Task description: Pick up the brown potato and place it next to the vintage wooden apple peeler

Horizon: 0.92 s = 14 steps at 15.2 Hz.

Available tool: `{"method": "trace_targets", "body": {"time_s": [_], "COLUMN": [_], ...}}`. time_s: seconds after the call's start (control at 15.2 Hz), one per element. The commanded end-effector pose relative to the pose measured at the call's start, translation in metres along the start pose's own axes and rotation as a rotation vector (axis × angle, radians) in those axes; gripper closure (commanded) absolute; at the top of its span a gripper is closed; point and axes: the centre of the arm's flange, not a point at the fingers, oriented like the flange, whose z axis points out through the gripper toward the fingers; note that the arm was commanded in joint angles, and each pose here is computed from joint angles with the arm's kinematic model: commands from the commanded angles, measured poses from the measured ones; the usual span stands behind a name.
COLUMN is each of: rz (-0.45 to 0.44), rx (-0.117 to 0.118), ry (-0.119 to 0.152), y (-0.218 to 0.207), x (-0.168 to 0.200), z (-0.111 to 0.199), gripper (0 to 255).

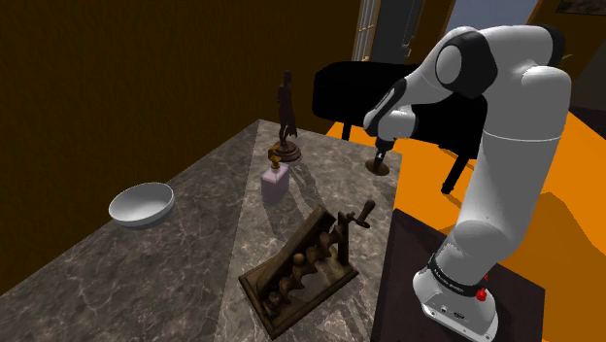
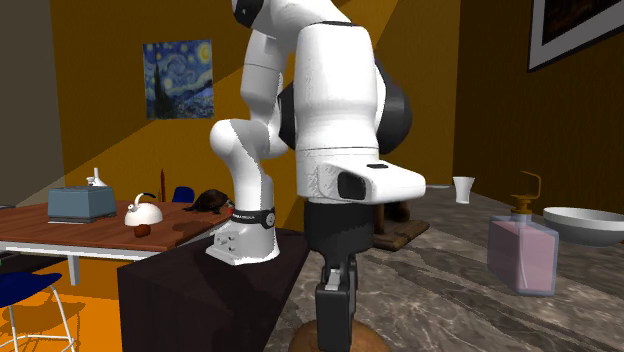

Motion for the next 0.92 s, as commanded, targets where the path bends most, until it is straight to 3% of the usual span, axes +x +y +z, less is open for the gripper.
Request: {"method": "trace_targets", "body": {"time_s": [0.0, 0.86], "rz": [0.0, 0.0], "rx": [0.0, 0.0], "ry": [0.0, 0.0], "y": [0.001, 0.005], "x": [-0.001, 0.002], "z": [-0.011, -0.08], "gripper": [255, 255]}}
